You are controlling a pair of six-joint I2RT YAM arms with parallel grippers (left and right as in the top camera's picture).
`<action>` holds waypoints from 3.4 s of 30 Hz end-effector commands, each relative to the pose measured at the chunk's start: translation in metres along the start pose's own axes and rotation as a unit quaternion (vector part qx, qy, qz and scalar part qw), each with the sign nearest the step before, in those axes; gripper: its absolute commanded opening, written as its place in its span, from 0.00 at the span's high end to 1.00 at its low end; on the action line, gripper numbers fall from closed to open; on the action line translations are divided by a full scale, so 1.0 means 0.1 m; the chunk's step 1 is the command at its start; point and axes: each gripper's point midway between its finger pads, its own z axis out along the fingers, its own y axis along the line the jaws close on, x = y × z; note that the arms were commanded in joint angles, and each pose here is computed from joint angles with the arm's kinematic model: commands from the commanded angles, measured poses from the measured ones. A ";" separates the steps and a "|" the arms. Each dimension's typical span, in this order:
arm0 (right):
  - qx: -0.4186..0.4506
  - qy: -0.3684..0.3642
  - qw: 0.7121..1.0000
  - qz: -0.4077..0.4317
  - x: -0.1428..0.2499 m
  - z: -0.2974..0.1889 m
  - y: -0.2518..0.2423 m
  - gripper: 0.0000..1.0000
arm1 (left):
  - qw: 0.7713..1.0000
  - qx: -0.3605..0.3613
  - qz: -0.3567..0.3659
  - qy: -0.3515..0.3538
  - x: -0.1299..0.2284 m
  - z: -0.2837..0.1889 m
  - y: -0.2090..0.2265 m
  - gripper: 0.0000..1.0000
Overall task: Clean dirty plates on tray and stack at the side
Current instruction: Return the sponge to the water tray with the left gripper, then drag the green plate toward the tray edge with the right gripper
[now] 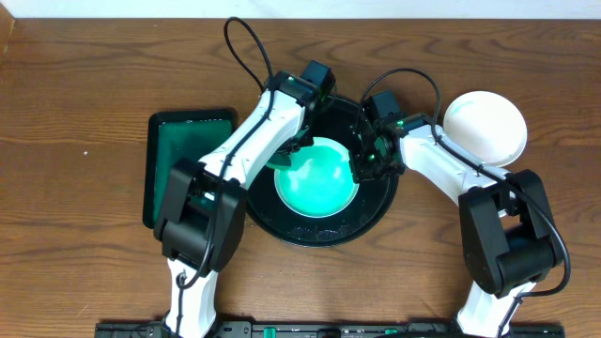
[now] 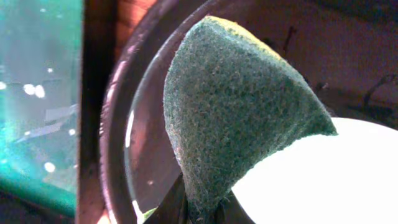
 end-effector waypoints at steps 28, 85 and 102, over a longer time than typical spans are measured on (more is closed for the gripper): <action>0.029 -0.002 1.000 0.005 -0.01 0.01 -0.13 0.99 | 0.978 -0.031 -0.170 0.118 -0.18 0.52 1.71 0.92; -0.025 -0.067 0.997 0.024 -0.29 -0.17 0.13 0.61 | 0.987 0.102 -0.121 0.035 -0.06 -0.53 1.43 0.19; -0.042 -0.038 0.997 0.043 -0.30 0.41 0.07 0.81 | 0.987 0.098 -0.119 0.043 -0.02 -0.53 1.45 0.19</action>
